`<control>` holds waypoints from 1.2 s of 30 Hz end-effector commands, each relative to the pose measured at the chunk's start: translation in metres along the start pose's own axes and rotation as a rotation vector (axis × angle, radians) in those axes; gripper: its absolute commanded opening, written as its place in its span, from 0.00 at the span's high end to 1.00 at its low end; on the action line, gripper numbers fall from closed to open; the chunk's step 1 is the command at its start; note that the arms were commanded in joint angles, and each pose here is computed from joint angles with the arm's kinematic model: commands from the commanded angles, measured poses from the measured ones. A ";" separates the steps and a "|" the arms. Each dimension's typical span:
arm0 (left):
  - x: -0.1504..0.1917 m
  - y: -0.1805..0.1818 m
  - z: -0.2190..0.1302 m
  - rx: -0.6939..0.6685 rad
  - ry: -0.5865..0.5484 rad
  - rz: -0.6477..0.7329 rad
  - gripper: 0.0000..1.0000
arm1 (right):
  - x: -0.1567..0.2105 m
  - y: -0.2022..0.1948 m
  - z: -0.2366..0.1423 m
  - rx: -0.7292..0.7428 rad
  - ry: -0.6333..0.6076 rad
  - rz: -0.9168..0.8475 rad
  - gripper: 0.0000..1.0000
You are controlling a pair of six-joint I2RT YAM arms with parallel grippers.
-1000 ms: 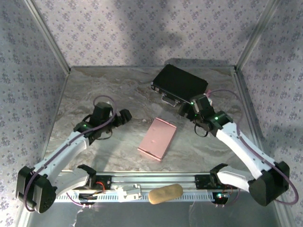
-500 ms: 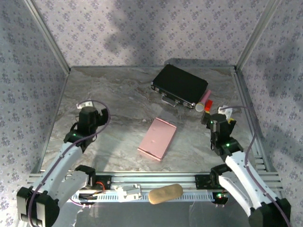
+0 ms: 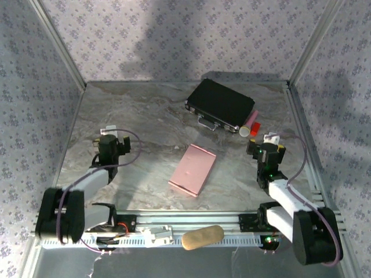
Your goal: Fold the paper box
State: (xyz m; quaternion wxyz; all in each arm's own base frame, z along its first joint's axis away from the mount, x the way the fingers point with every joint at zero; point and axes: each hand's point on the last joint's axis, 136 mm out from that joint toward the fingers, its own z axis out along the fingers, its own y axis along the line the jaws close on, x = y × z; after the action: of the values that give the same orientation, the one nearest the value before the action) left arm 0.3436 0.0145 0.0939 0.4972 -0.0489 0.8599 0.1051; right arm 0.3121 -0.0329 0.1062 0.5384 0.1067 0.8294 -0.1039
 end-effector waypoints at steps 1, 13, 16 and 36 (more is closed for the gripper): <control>-0.028 -0.010 0.014 0.042 -0.085 0.036 0.00 | -0.020 0.001 0.008 -0.021 -0.087 0.008 0.01; -0.038 -0.014 0.027 0.068 -0.108 0.060 0.00 | -0.028 -0.005 0.029 -0.039 -0.116 0.044 0.01; -0.040 -0.016 0.026 0.100 -0.150 0.018 0.00 | -0.031 -0.003 0.036 -0.049 -0.119 0.042 0.01; -0.022 0.006 0.047 0.108 -0.144 -0.137 0.00 | -0.010 0.026 0.075 -0.142 -0.012 -0.064 0.01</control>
State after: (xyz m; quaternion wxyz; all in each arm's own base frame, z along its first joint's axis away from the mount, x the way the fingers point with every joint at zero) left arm 0.3823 0.0345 0.0710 0.5374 -0.0743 0.8390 0.0416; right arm 0.3744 -0.0414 0.0806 0.5565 0.0784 0.8245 -0.0657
